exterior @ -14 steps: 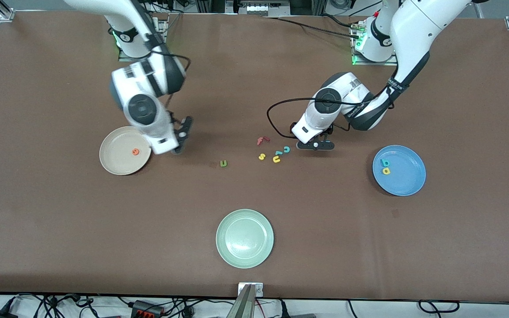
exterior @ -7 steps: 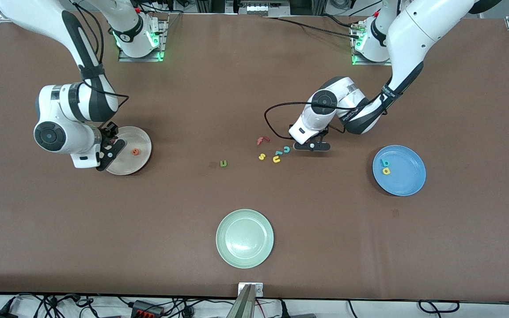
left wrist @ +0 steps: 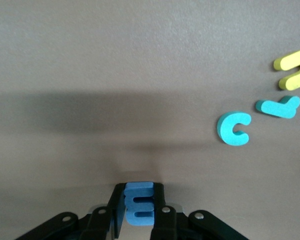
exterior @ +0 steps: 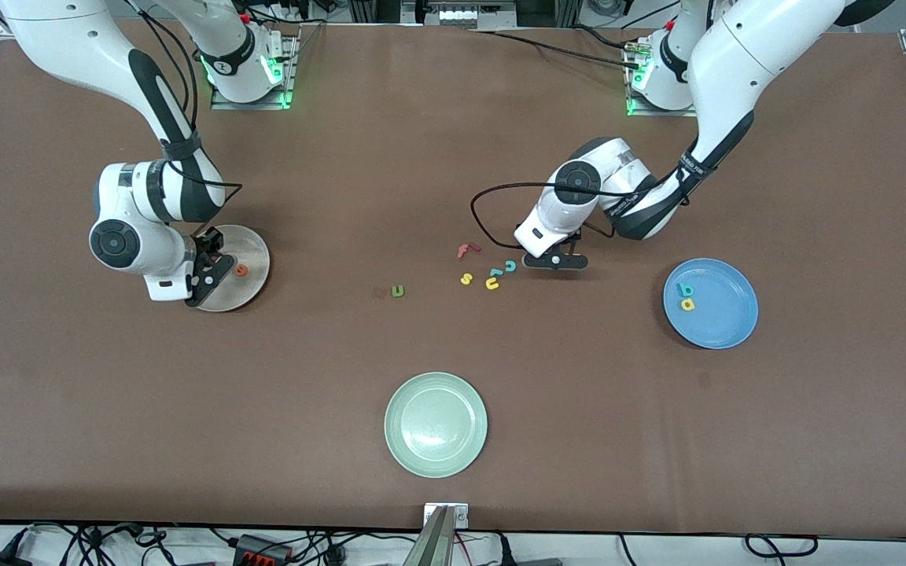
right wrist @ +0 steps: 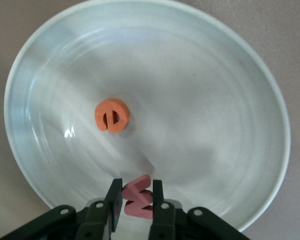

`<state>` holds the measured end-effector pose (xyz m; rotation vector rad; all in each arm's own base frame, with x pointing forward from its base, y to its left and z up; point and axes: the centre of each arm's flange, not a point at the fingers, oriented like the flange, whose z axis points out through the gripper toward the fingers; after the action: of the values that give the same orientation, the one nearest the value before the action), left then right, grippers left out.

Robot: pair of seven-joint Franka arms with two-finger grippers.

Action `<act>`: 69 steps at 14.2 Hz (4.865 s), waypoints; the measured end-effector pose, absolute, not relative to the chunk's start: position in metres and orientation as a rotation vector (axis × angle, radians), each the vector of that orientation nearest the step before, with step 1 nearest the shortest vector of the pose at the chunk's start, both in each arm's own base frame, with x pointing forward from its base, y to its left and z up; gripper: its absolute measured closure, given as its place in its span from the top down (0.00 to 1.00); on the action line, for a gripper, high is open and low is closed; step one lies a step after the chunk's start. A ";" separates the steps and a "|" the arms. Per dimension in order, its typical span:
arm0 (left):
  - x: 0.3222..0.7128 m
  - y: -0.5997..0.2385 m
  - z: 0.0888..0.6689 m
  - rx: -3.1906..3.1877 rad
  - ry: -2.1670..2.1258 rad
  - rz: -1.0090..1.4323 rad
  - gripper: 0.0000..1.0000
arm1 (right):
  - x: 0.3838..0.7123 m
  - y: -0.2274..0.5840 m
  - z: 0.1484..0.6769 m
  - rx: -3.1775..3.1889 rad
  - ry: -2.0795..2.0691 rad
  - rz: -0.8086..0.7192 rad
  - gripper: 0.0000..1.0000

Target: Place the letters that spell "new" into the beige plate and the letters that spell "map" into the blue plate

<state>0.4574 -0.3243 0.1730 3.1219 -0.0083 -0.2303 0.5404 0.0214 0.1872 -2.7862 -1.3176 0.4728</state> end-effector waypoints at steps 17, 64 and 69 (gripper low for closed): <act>0.614 -0.024 0.263 3.105 -0.703 -0.445 0.27 | 0.571 0.309 0.235 -2.973 -0.611 0.156 0.78; 0.564 -0.034 0.568 3.159 -0.149 0.009 1.00 | 0.550 0.112 0.232 -3.163 -0.171 0.369 0.26; 0.564 -0.036 0.568 3.159 -0.152 0.011 1.00 | 0.530 0.088 0.210 -3.156 -0.116 0.466 0.26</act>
<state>0.5637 -0.0361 0.5683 3.1585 -0.1524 0.0113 0.5304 0.0885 0.2096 -3.1563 -0.1163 0.4660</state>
